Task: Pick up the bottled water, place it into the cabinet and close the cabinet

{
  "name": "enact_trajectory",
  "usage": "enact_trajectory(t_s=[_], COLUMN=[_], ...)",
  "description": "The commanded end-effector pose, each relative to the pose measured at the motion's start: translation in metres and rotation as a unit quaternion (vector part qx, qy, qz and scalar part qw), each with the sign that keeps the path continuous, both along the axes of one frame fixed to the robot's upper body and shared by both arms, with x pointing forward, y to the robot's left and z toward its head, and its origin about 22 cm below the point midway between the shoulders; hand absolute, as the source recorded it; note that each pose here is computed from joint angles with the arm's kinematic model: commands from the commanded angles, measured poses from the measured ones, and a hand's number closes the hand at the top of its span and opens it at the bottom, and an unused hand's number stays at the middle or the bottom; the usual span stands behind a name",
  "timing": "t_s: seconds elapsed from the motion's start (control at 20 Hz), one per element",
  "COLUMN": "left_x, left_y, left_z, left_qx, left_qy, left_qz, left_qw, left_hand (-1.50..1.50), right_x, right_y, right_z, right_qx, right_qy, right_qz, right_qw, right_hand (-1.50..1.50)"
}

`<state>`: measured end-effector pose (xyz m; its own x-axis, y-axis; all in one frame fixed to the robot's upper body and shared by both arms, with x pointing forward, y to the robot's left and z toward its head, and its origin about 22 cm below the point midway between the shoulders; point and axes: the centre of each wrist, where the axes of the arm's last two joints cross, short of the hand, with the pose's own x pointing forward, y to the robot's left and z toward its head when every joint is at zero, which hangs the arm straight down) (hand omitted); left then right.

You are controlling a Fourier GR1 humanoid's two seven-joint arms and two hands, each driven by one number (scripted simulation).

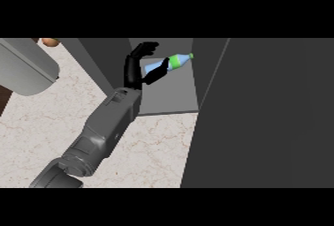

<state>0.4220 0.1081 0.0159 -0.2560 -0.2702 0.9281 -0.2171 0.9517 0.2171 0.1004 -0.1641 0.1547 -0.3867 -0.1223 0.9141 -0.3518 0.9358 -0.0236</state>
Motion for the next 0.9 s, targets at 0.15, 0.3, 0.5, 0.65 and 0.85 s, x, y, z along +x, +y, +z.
enact_trajectory(t_s=[0.15,0.3,0.5,0.65,0.85], left_x=[0.0,-0.006,-0.007,-0.019,-0.037], left_y=[0.002,0.003,-0.001,0.0,0.0], left_z=[0.004,-0.005,0.002,-0.009,-0.014], left_qx=[-0.095,-0.129,-0.159,-0.189,-0.215], left_qy=[-0.038,-0.042,-0.023,-0.011,-0.002], left_qz=[-0.094,-0.119,-0.169,-0.211,-0.242], left_qw=[0.9902,0.9836,0.9725,0.959,0.9463], left_hand=[1.5,1.5,1.5,1.5,1.5], right_x=[-0.016,-0.013,-0.017,-0.013,-0.017], right_y=[-0.004,-0.009,-0.004,-0.007,-0.015], right_z=[0.015,0.018,0.017,0.008,0.017], right_qx=[0.004,0.01,0.004,-0.004,-0.008], right_qy=[-0.001,-0.002,-0.014,-0.009,0.0], right_qz=[-0.001,-0.004,-0.016,-0.031,-0.042], right_qw=[1.0,1.0,1.0,0.999,0.999], right_hand=[-1.5,-1.5,-1.5,-1.5,-1.5])
